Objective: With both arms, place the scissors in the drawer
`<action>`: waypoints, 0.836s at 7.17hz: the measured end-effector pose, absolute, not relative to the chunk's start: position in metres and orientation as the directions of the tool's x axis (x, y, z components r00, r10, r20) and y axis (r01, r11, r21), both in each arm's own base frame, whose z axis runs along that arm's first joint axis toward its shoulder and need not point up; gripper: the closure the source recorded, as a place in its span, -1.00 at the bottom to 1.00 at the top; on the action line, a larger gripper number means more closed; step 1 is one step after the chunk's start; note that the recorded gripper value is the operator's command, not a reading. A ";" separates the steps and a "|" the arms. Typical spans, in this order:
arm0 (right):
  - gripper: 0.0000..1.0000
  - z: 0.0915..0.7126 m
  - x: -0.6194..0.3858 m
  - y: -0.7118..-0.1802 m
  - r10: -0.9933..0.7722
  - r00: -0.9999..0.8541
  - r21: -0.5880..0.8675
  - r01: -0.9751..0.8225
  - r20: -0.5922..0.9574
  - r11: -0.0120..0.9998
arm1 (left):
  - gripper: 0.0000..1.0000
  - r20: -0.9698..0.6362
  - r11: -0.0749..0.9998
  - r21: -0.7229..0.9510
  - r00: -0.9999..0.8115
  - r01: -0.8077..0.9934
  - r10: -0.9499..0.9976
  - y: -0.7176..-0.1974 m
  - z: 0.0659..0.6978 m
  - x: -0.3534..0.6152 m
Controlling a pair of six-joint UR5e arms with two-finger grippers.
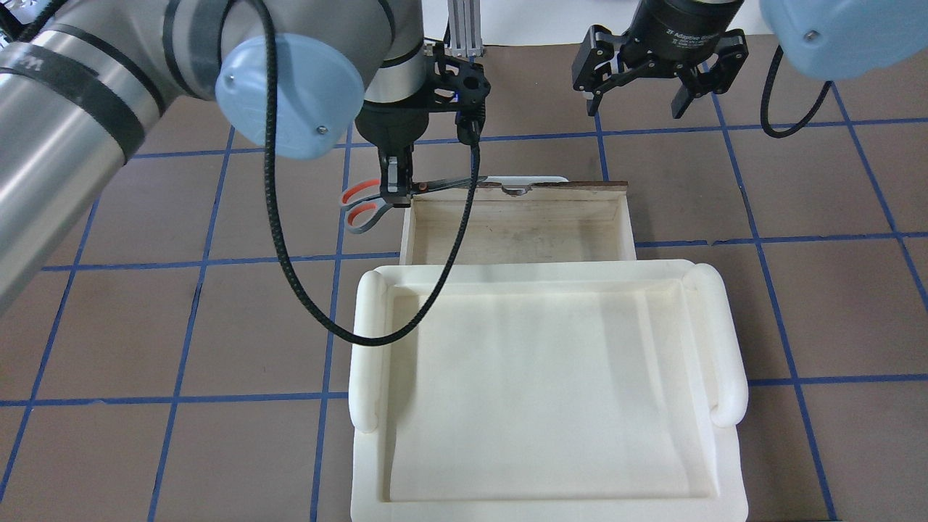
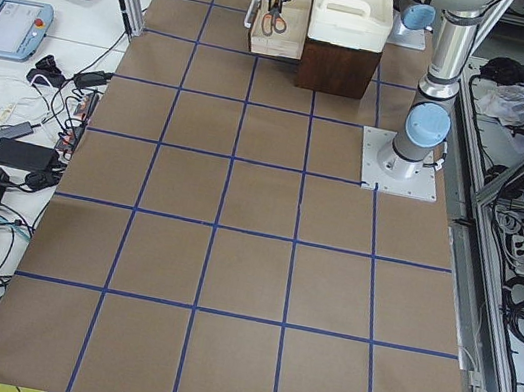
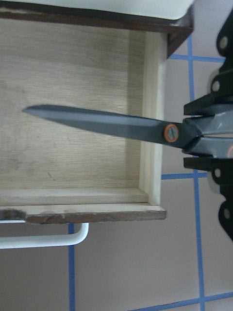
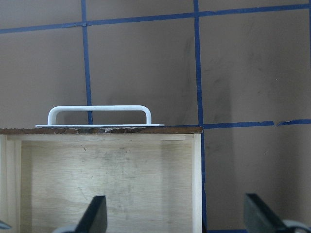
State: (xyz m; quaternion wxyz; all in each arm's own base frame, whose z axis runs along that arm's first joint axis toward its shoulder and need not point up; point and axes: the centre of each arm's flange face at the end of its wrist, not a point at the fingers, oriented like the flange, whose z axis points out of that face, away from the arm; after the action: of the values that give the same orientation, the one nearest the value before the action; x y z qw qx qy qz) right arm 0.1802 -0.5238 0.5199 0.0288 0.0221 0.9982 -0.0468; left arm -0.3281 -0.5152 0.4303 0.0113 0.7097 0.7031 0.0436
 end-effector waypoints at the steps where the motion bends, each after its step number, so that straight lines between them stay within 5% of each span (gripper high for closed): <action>1: -1.00 0.518 0.180 -0.524 0.042 -0.997 -0.086 0.047 -0.059 0.995 | 0.82 0.047 -0.015 0.078 0.011 0.997 0.999 -0.513 0.421 -0.356; 6: -1.00 0.510 0.164 -0.527 0.046 -0.998 -0.068 0.049 -0.050 0.996 | 0.85 0.078 -0.032 0.092 0.025 0.995 0.997 -0.481 0.395 -0.422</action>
State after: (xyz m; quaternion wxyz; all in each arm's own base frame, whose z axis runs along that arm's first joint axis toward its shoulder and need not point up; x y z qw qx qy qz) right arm 0.1644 -0.5266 0.5103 0.0244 0.0239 0.9988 -0.0345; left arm -0.4220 -0.4805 0.3951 0.0060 0.7158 0.6957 0.0600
